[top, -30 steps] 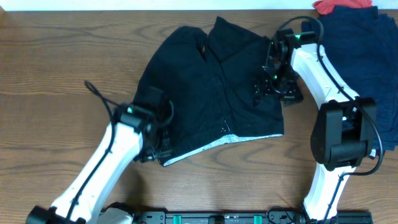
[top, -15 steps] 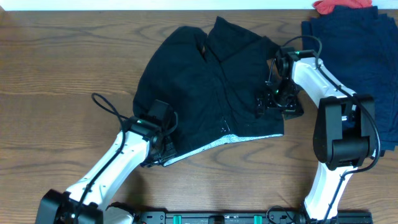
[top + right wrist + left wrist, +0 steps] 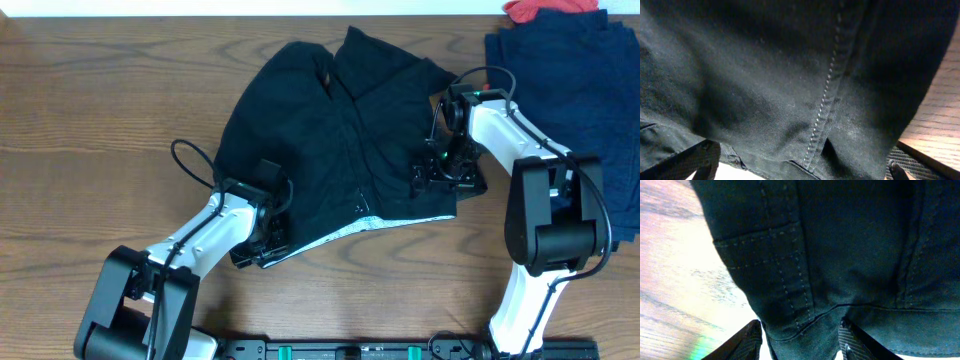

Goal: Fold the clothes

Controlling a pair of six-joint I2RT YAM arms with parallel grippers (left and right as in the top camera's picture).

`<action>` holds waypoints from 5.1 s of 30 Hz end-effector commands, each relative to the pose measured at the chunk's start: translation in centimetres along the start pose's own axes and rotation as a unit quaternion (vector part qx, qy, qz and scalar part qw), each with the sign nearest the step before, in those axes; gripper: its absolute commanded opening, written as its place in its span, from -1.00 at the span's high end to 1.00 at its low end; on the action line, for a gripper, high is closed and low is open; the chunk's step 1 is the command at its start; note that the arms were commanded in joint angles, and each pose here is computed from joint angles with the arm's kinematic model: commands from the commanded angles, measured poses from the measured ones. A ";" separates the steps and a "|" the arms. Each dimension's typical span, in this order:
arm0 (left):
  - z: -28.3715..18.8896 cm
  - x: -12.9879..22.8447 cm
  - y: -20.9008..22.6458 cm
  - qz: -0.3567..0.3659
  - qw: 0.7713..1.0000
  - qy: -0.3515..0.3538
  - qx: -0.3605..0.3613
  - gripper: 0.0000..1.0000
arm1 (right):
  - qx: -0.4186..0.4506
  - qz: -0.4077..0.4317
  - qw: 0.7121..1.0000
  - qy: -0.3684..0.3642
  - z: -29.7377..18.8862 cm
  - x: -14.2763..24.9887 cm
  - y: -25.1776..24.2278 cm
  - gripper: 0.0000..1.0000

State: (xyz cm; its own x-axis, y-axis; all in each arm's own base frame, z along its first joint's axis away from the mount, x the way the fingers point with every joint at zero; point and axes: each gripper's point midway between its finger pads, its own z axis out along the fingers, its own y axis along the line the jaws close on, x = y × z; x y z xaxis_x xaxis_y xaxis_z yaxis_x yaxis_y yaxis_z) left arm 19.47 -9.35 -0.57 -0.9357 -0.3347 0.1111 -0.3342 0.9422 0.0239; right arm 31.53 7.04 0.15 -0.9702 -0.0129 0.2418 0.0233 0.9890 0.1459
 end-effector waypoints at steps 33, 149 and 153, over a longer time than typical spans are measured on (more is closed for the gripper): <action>-31.6 -11.0 6.2 -0.079 0.893 -0.435 0.089 0.88 | -0.052 -0.092 0.915 -0.388 -27.2 -2.7 2.2 0.99; -12.7 -24.2 9.4 -0.061 0.985 -0.158 -0.046 -0.96 | -0.001 -0.243 0.947 -0.212 -5.3 -11.6 22.8 -0.78; -12.7 -24.4 10.6 -0.071 0.984 -0.158 -0.047 -0.96 | 0.038 -0.237 0.951 -0.195 -3.3 -11.5 21.9 -0.79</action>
State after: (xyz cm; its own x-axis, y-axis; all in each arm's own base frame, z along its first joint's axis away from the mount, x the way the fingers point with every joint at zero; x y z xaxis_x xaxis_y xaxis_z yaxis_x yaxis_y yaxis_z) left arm 40.25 8.46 9.29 -0.8744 -0.4390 -0.2066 -0.4665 0.8778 0.1093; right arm 44.23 29.32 6.46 -0.8639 -0.4268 -0.2674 -0.4748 0.8672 0.1498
